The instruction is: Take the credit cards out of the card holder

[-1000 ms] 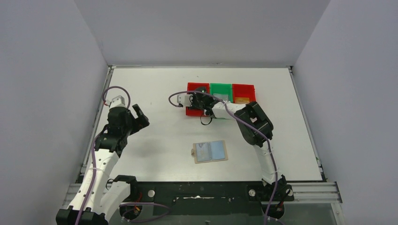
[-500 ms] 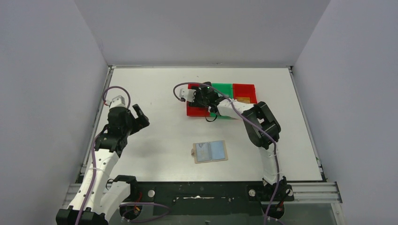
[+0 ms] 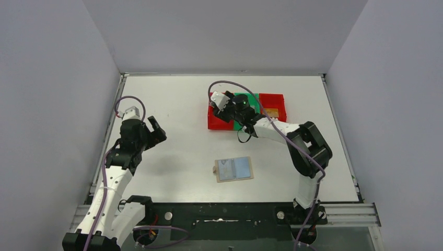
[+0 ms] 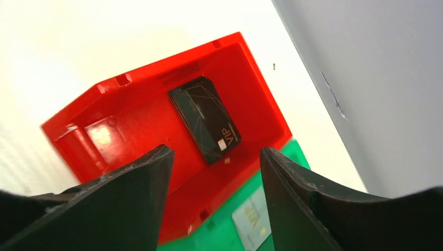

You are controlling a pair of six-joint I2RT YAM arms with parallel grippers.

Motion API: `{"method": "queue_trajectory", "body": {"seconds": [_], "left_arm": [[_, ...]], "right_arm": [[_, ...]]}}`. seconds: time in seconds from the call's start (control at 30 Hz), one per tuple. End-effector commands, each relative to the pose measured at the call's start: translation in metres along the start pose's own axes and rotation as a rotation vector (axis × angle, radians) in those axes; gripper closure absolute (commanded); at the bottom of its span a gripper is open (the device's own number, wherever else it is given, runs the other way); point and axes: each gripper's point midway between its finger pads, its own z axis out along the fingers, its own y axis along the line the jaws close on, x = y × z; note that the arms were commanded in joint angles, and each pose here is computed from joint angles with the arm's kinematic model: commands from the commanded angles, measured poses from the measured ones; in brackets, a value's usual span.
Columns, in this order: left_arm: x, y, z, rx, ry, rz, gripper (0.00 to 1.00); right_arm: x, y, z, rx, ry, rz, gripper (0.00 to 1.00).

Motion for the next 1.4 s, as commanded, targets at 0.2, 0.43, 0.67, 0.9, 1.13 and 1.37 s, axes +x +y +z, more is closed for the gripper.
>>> {"method": "queue_trajectory", "body": {"seconds": [0.2, 0.43, 0.67, 0.9, 1.13, 1.37], "left_arm": [[-0.013, -0.007, 0.001, 0.031, -0.047, 0.013, 0.12], [-0.012, -0.006, 0.001, 0.025, -0.044, 0.014, 0.12], [-0.014, -0.001, -0.001, -0.006, -0.059, 0.013, 0.12], [-0.015, 0.005, -0.001, -0.036, -0.069, 0.013, 0.12], [-0.016, 0.006, -0.001, -0.042, -0.070, 0.014, 0.12], [-0.017, 0.004, -0.001, -0.033, -0.073, 0.014, 0.12]], "right_arm": [[-0.042, -0.050, -0.123, 0.314, -0.078, 0.877, 0.01], [0.014, 0.017, -0.162, 0.140, 0.062, 1.226, 0.02], [0.037, 0.096, -0.187, 0.264, 0.204, 1.248, 0.05], [0.020, 0.163, -0.183, 0.236, 0.246, 1.195, 0.16], [0.015, 0.188, -0.166, 0.237, 0.341, 1.074, 0.28], [0.015, 0.205, -0.157, 0.207, 0.387, 1.013, 0.29]]}}
